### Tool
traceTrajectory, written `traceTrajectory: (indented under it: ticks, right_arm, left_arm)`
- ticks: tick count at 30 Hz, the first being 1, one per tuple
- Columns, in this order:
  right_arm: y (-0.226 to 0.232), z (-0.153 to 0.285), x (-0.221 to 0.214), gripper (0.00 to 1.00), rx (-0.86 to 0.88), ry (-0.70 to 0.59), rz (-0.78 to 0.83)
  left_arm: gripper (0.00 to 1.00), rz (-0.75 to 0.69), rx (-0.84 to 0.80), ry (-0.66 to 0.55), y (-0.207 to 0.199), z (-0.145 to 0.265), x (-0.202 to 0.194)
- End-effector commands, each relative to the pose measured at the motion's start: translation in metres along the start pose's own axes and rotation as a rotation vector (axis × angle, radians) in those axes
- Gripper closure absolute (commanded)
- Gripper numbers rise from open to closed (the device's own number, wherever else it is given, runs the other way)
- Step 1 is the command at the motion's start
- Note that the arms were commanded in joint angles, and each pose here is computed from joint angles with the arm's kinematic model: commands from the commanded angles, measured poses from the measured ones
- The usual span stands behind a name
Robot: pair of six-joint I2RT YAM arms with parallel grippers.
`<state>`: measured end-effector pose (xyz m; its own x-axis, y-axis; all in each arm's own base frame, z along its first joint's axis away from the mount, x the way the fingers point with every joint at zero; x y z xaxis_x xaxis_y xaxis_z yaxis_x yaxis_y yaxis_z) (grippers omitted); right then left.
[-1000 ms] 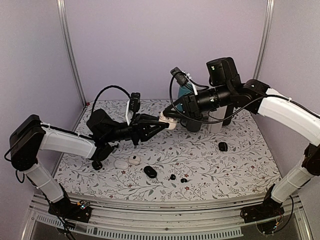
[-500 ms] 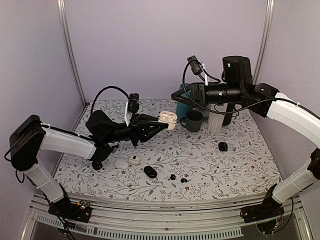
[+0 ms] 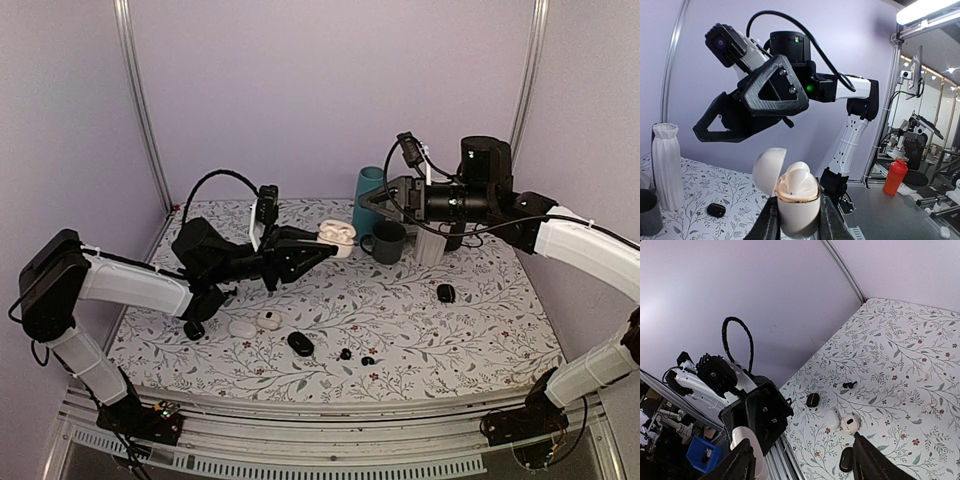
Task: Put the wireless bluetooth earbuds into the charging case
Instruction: Close the charging case with the earbuds.
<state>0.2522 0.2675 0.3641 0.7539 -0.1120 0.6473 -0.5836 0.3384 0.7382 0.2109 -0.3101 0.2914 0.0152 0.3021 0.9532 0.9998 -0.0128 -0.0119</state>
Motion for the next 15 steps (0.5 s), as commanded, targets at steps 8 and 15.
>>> traceTrajectory:
  ticks: [8,15]
  right_arm:
    - [0.009,-0.008,-0.01,0.23,0.263,0.115,-0.04]
    - [0.025,-0.022,-0.026,0.24,0.392,0.257,-0.026]
  left_arm:
    - [1.0,-0.051,0.016,-0.044,0.004,-0.004,0.014]
    - [1.0,-0.042,0.036,-0.047,0.009,-0.006,0.012]
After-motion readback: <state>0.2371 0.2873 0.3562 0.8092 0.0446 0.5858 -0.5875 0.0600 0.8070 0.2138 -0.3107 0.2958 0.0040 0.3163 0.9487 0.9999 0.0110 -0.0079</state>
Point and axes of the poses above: each gripper's point midway between its finger pads, its own z axis back along the fingers, its own y axis along the line the jaws close on, x = y × z, the point moved 8 cm from there along z, back along the fingers, and after that the axes turned 11 degrees about -z, right-handed, at the moved point
